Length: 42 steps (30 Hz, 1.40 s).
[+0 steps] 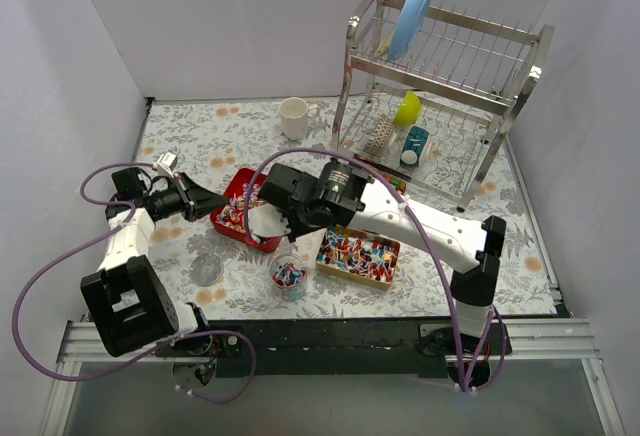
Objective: Pack the candies
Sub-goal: Scoop the fake candies from the storage box.
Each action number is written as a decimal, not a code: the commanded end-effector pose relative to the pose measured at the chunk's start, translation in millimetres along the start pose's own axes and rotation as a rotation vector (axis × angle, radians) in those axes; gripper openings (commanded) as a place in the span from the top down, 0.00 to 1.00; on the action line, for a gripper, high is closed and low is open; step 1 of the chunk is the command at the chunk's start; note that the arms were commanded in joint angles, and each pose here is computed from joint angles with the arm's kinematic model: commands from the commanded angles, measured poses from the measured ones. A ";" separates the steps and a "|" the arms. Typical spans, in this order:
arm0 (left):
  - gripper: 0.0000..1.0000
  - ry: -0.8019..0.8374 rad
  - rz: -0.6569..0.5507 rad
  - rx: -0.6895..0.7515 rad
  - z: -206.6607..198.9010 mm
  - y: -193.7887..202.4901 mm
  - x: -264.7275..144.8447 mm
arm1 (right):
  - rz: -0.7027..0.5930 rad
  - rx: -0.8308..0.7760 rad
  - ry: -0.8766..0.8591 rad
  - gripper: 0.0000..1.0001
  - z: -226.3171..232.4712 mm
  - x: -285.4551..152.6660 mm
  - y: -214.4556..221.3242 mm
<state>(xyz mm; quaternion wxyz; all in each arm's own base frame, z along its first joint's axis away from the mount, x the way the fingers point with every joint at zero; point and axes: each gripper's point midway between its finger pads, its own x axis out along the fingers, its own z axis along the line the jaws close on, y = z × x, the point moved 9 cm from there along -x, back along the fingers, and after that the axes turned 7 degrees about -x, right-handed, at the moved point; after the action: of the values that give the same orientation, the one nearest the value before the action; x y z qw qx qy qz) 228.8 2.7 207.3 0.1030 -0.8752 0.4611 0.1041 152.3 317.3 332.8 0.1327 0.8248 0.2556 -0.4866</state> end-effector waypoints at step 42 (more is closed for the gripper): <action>0.94 -0.556 -0.257 -0.065 57.7 -51.8 -6.0 | -0.082 -0.212 0.142 0.99 -107.9 107.2 16.1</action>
<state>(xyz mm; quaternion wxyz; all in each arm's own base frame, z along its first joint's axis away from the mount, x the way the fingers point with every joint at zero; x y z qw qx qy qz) 276.3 50.8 176.8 0.2136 -0.8733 0.3356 0.2813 261.5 368.3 292.1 0.1189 0.8150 0.3233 -0.4660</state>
